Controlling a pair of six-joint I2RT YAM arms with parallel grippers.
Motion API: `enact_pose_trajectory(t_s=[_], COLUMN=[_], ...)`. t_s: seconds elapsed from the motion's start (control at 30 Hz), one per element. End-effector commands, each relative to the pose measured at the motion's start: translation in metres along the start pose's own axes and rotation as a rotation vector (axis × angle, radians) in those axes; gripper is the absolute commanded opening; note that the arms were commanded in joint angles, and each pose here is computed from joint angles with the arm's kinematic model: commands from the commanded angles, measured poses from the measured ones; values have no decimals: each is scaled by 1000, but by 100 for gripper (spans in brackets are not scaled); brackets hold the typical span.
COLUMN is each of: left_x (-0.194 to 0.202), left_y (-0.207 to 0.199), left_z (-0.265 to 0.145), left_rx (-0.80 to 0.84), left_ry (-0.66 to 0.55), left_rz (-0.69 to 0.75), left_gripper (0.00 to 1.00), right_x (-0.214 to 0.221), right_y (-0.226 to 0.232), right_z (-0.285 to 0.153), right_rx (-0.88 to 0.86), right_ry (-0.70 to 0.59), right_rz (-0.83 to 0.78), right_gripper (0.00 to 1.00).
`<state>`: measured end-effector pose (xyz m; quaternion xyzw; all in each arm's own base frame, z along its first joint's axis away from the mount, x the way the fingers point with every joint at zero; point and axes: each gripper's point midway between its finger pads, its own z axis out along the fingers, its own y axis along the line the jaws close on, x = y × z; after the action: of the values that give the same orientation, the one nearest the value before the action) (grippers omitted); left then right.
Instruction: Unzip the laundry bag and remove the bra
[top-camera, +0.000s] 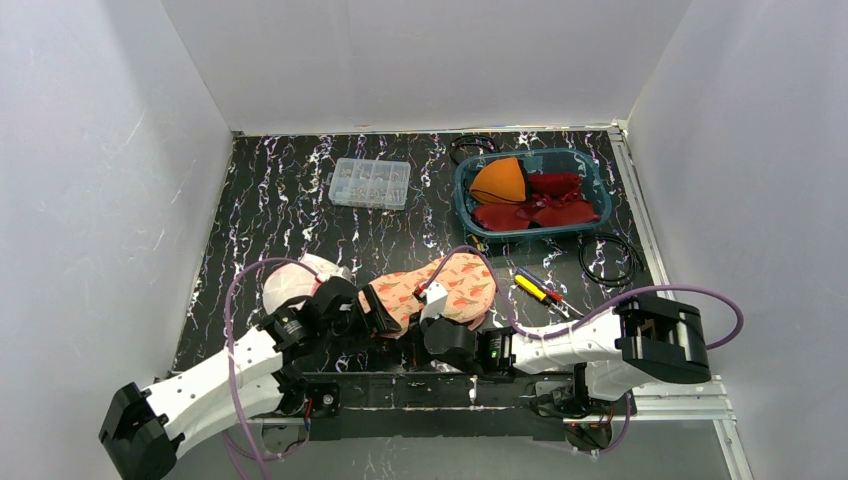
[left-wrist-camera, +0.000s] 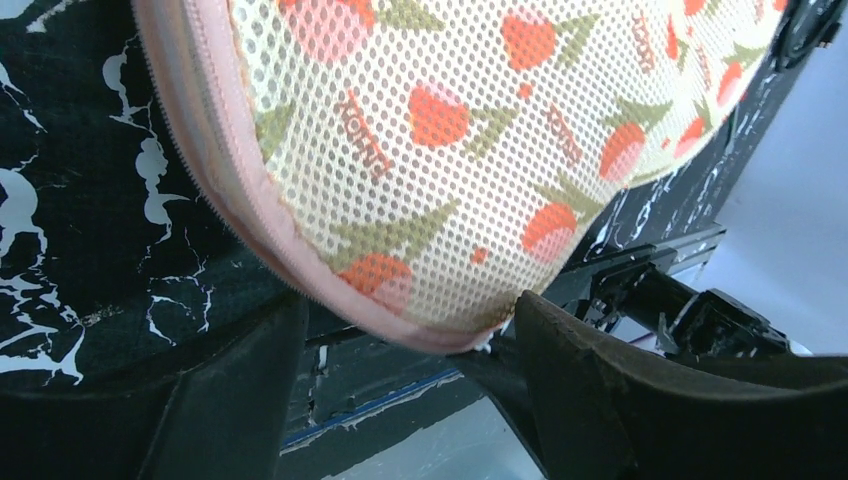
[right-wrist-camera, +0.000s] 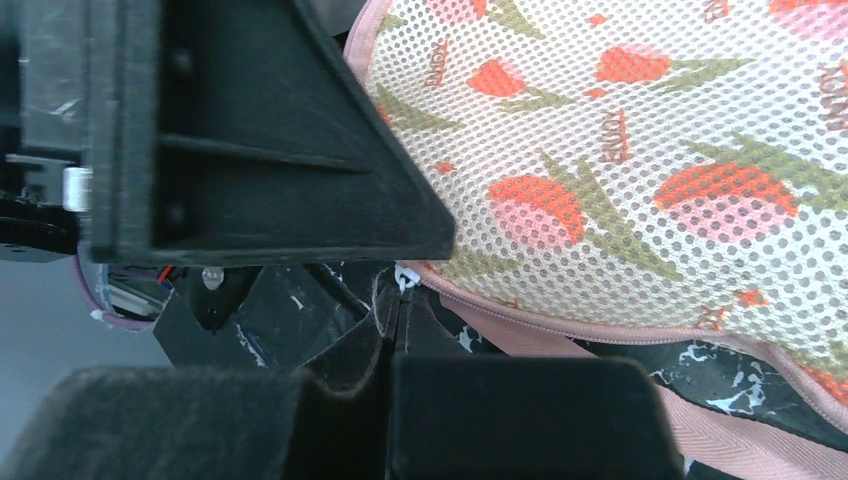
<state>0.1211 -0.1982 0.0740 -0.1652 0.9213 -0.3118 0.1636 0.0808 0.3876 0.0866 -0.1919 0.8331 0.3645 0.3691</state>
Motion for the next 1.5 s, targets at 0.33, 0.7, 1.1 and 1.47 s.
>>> enact_pose_trajectory(t_s=[0.33,0.7,1.1,1.47], left_x=[-34,-39,-40,-50], left_y=[-4,6,14,14], left_z=[6,5,3,3], left_rx=[-94,-147,-170,-187], left_ry=[-148,-174,-192,-214], left_rz=[-31,-13,-16,5], left_gripper=[32,0,0,0], right_x=[-19,-22,-19,-15], right_y=[10,-3,-35,-69], right_z=[-10,-23,-43,-60], right_rx=[-17,34,124,235], right_ry=[-40,-35,-41,-44], right_rz=[25,5,3,-35], right_gripper=[1,1,1,1])
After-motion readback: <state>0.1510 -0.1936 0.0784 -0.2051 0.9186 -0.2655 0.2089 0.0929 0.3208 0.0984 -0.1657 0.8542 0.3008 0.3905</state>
